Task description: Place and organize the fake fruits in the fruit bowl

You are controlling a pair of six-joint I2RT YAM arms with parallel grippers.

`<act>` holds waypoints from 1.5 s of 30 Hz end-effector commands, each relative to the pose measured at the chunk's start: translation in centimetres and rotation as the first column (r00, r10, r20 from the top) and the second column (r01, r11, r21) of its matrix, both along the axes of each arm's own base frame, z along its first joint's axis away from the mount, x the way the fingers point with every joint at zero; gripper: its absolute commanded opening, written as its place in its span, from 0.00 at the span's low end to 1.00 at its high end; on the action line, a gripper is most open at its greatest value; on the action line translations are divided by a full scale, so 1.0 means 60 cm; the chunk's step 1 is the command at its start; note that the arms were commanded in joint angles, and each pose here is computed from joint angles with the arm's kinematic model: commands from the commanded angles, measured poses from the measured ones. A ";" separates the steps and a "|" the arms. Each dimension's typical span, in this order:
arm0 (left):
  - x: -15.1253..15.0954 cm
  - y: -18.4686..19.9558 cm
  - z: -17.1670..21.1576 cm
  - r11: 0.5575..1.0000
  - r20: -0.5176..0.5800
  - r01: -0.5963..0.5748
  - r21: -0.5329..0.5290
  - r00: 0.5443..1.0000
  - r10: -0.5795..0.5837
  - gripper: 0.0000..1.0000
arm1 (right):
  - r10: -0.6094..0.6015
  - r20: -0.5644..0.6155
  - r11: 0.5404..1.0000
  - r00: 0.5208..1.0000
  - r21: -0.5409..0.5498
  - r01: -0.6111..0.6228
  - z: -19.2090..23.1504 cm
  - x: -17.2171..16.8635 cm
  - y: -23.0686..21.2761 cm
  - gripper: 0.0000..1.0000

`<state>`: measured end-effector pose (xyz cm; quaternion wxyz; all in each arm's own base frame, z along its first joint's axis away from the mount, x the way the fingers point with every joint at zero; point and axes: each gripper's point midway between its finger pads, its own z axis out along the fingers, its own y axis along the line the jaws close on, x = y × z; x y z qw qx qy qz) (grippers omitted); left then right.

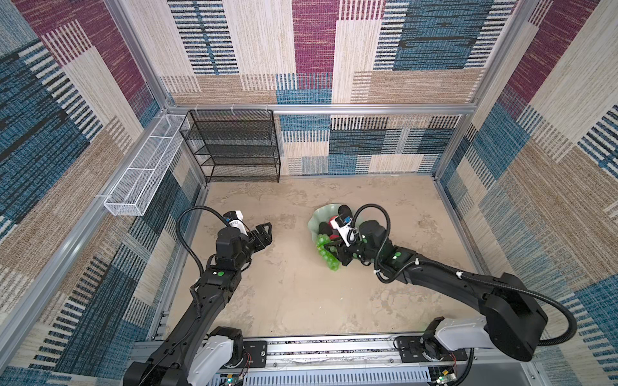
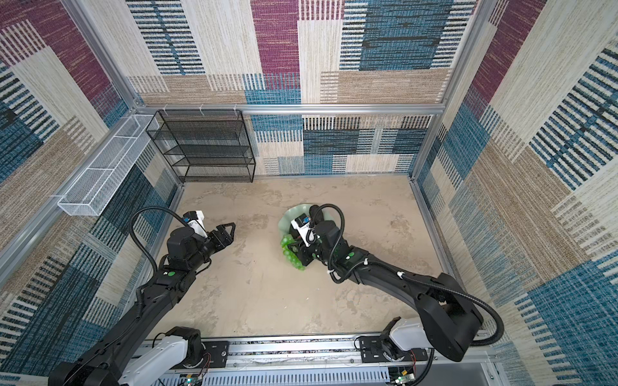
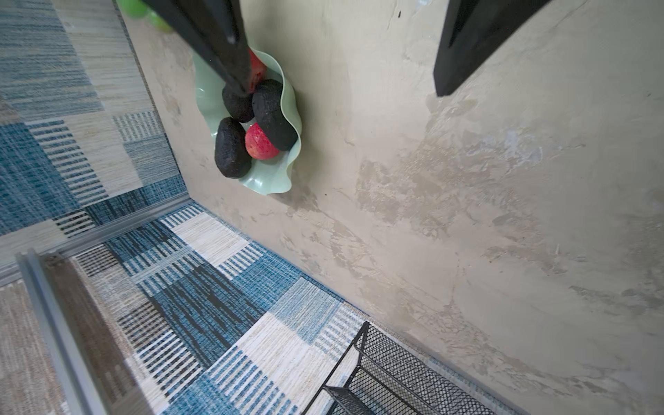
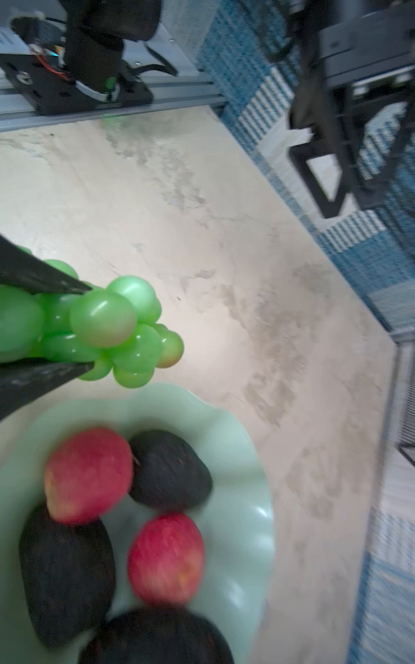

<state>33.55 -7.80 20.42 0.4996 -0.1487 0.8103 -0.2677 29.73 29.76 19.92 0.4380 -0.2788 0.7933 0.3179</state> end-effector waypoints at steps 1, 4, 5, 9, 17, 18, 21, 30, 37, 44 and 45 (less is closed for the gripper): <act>0.006 -0.014 0.028 0.999 0.077 0.050 -0.004 0.996 -0.049 0.83 | -0.051 0.061 0.999 0.997 -0.014 0.052 0.040 0.034 -0.030 0.30; 0.007 -0.014 0.030 0.999 0.079 0.051 -0.007 0.996 -0.051 0.83 | -0.109 0.092 0.994 0.990 -0.022 0.111 0.061 0.081 -0.057 0.29; 0.007 -0.015 0.030 0.999 0.079 0.054 -0.006 0.995 -0.053 0.83 | -0.120 0.095 0.992 0.988 -0.020 0.122 0.066 0.093 -0.063 0.30; 0.007 -0.015 0.032 0.999 0.081 0.054 -0.003 0.995 -0.054 0.83 | -0.146 0.123 0.988 0.982 -0.033 0.151 0.076 0.146 -0.077 0.30; 0.005 -0.013 0.033 0.999 0.082 0.053 0.004 0.995 -0.054 0.83 | -0.118 0.075 0.984 0.990 -0.123 0.127 -0.008 0.225 -0.056 0.31; 0.005 -0.014 0.033 0.998 0.083 0.055 0.007 0.995 -0.055 0.83 | -0.111 0.064 0.985 0.992 -0.129 0.118 -0.022 0.233 -0.050 0.31; 0.003 -0.014 0.036 0.998 0.089 0.057 0.013 0.994 -0.058 0.83 | -0.095 0.035 0.987 0.995 -0.128 0.099 -0.050 0.250 -0.035 0.32; 0.000 0.000 0.038 0.997 0.095 0.027 0.071 0.995 -0.034 0.83 | -0.060 -0.011 0.990 0.998 -0.125 0.058 -0.088 0.270 -0.012 0.78; 0.001 0.039 0.039 0.973 0.112 -0.067 0.219 0.993 0.043 0.86 | -0.113 0.053 0.993 0.992 -0.027 0.114 -0.014 0.268 -0.040 1.00; 0.003 0.144 -0.013 0.783 0.201 -0.328 0.529 0.945 0.260 0.99 | -0.424 0.243 0.905 0.873 0.073 0.419 0.069 0.217 -0.186 1.00; 0.003 0.146 -0.020 0.766 0.244 -0.344 0.543 0.938 0.248 0.99 | -0.489 0.266 0.870 0.830 0.085 0.486 0.072 0.208 -0.218 1.00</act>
